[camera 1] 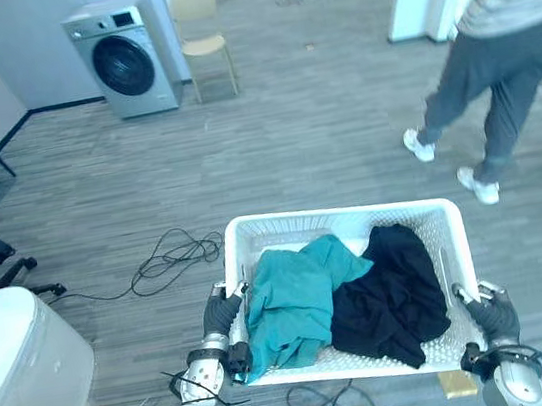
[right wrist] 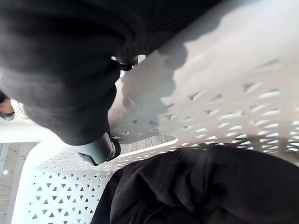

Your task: Pick up the laundry basket with both hands and put the clothes into the washing machine.

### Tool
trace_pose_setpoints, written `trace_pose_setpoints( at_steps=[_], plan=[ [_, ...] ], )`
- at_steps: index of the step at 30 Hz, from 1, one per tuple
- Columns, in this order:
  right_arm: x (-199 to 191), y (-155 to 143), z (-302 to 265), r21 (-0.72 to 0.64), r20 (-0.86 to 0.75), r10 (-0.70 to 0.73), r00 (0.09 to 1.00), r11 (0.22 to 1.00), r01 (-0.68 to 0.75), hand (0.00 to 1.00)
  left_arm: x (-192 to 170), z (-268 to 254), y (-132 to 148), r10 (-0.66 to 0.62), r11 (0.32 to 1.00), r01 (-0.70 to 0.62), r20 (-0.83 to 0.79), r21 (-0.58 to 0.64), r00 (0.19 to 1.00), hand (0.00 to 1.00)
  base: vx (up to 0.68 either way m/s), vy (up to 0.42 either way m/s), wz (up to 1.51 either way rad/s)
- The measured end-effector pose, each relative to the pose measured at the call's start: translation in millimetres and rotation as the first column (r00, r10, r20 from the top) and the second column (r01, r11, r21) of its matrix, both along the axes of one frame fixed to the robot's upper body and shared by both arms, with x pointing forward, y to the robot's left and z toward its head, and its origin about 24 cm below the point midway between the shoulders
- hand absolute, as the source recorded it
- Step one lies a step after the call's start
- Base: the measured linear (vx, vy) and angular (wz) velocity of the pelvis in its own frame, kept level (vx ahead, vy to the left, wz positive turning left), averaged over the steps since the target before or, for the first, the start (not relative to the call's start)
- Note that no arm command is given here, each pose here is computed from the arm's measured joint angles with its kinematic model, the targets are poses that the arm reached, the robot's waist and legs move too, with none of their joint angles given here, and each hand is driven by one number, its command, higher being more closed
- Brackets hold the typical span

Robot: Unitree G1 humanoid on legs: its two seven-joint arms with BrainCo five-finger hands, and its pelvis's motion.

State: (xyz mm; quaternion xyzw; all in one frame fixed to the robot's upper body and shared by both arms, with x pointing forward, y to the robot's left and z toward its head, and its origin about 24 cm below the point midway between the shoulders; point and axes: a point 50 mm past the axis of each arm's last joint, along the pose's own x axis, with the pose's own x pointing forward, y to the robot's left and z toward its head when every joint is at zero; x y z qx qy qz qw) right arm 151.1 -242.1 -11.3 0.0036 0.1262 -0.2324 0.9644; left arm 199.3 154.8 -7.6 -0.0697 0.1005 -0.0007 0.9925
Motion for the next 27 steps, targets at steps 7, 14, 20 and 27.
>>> trace_pose_setpoints(
  at_steps=[7,14,20,27],
  plan=[
    [17,20,5,0.008,0.037,0.093,0.995,0.996,-0.093,1.00,-14,1,22,0.103,0.995,-0.103,0.015,0.009,0.995,1.00,0.32,0.237,-0.59],
    [17,18,-4,0.017,0.000,0.123,0.992,0.992,-0.123,1.00,-21,-3,22,0.120,0.993,-0.120,-0.012,0.021,0.993,1.00,0.49,0.271,-0.15],
    [19,6,20,0.003,0.122,0.049,0.991,0.999,-0.049,1.00,6,23,8,0.061,0.998,-0.062,0.119,0.007,0.991,1.00,0.54,0.167,0.50],
    [8,5,25,-0.018,0.116,0.063,0.991,0.998,-0.061,1.00,-2,16,7,0.059,0.998,-0.057,0.088,-0.029,0.994,1.00,0.73,0.170,0.33]
  ],
)
